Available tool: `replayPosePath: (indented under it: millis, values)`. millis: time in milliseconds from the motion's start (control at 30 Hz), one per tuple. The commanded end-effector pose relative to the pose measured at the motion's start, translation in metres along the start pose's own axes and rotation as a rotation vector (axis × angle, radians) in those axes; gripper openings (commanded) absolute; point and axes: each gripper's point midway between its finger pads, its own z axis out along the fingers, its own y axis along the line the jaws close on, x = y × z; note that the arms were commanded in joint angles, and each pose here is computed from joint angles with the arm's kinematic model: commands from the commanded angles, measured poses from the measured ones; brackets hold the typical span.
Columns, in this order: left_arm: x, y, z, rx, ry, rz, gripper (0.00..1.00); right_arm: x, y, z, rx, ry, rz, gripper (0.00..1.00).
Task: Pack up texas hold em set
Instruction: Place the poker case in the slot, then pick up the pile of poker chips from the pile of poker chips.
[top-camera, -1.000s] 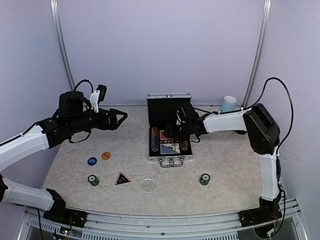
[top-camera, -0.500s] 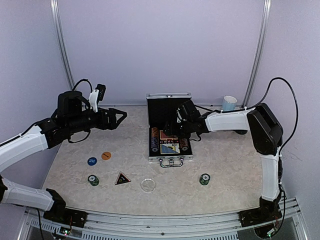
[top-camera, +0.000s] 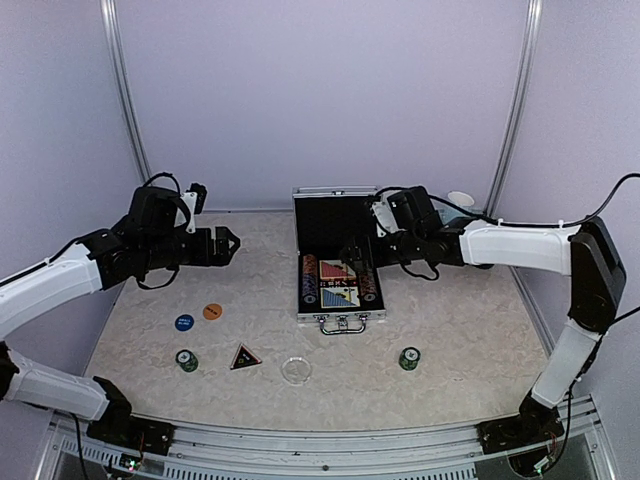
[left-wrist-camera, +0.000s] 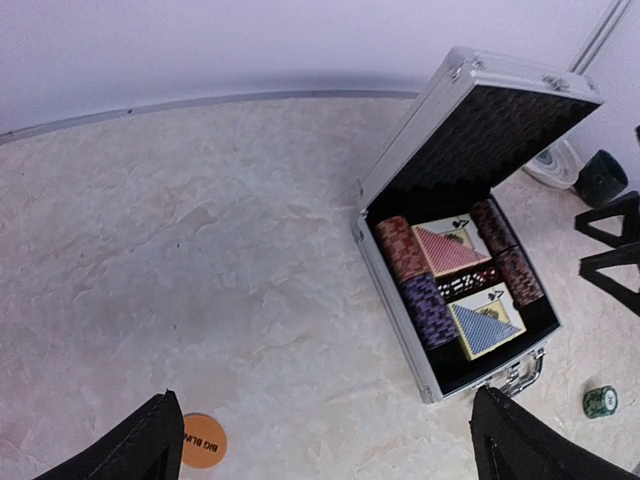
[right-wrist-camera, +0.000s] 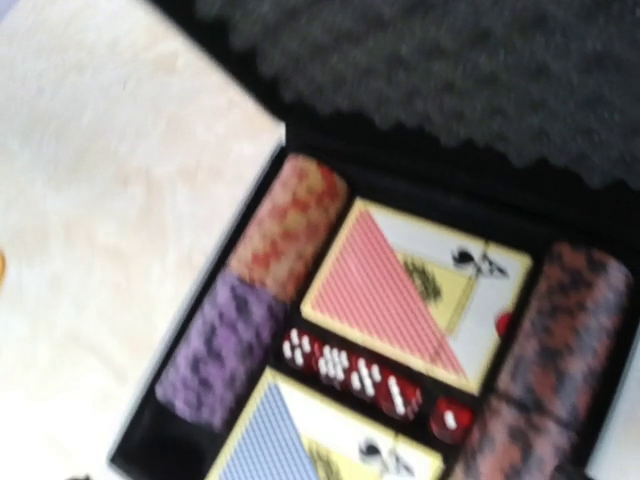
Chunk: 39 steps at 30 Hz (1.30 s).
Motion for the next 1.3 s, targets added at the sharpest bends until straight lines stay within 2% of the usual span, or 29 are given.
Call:
replayPosePath:
  millis: [0, 200, 433, 533, 633, 967, 1167, 1267]
  values:
    - [0.025, 0.019, 0.006, -0.098, 0.116, -0.015, 0.99, 0.024, 0.001, -0.024, 0.002, 0.067, -0.120, 0.99]
    - [0.043, 0.017, 0.011, -0.096, 0.177, 0.003, 0.99, 0.048, -0.010, -0.051, 0.072, 0.133, -0.169, 0.99]
    - [0.046, 0.007, 0.021, -0.089, 0.195, 0.021, 0.99, 0.084, -0.020, -0.069, 0.132, 0.214, -0.124, 0.99]
    - [0.047, 0.005, 0.026, -0.096, 0.206, 0.028, 0.99, 0.096, -0.033, -0.075, 0.219, 0.238, -0.094, 0.99]
    - [0.047, 0.002, 0.030, -0.087, 0.208, 0.026, 0.99, 0.100, -0.054, -0.086, 0.353, 0.249, -0.043, 0.99]
    - [0.051, 0.000, 0.041, -0.088, 0.210, 0.026, 0.99, 0.111, -0.056, -0.112, 0.338, 0.199, 0.062, 0.99]
    - [0.056, 0.001, 0.044, -0.097, 0.208, 0.048, 0.99, 0.141, -0.062, -0.111, 0.398, 0.368, 0.108, 0.99]
    - [0.059, 0.000, 0.046, -0.089, 0.218, 0.051, 0.99, 0.152, -0.050, -0.107, 0.346, 0.440, 0.094, 0.99]
